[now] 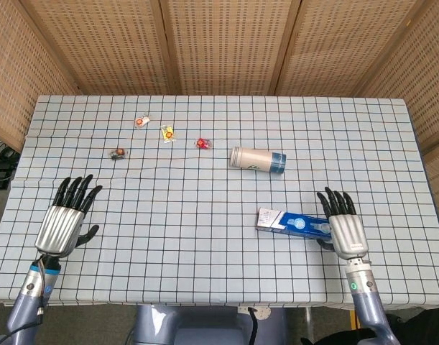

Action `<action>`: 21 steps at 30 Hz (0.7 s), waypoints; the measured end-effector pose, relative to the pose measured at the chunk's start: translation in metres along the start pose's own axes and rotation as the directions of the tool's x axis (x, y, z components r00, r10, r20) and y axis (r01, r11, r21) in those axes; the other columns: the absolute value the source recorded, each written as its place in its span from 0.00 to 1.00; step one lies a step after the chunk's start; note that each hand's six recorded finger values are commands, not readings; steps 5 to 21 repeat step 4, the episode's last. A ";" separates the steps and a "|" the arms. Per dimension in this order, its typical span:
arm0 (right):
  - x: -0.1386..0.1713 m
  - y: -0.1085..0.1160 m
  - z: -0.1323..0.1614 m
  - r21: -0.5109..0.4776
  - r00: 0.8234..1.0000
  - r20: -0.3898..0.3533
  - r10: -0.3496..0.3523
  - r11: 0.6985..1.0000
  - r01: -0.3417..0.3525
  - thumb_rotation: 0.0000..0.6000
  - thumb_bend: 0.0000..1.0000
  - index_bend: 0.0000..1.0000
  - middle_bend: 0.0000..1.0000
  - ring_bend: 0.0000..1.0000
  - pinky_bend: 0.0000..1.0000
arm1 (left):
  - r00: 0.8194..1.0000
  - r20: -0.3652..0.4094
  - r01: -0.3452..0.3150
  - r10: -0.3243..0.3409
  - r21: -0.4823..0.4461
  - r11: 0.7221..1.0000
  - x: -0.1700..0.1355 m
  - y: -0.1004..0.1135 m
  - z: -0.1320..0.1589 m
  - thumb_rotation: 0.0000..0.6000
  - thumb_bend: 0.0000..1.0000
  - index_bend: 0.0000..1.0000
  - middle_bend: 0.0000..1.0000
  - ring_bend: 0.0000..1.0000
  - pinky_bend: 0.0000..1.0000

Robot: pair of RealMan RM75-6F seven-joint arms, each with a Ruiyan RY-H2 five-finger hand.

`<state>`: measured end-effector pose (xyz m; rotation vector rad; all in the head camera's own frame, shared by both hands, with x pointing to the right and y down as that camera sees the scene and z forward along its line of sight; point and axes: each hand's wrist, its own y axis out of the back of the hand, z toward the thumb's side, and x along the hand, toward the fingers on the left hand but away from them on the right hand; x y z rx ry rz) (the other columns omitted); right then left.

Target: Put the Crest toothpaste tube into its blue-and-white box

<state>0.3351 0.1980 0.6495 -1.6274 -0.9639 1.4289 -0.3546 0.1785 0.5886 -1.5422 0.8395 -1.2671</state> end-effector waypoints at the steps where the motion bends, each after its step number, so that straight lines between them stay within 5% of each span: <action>1: 0.005 0.002 -0.002 0.006 1.000 -0.006 -0.005 1.000 0.005 1.00 0.16 0.03 0.00 0.00 0.00 | 1.000 -0.013 0.001 -0.001 -0.005 1.000 -0.007 -0.001 -0.002 1.00 0.23 0.11 0.00 0.00 0.00; 4: 0.026 0.006 -0.009 0.025 1.000 -0.019 -0.017 1.000 0.017 1.00 0.16 0.03 0.00 0.00 0.00 | 0.999 -0.044 0.017 -0.017 -0.007 1.000 -0.025 -0.007 -0.010 1.00 0.23 0.10 0.00 0.00 0.00; 21: 0.026 0.006 -0.009 0.025 1.000 -0.019 -0.017 1.000 0.017 1.00 0.16 0.03 0.00 0.00 0.00 | 0.999 -0.044 0.017 -0.017 -0.007 1.000 -0.025 -0.007 -0.010 1.00 0.23 0.10 0.00 0.00 0.00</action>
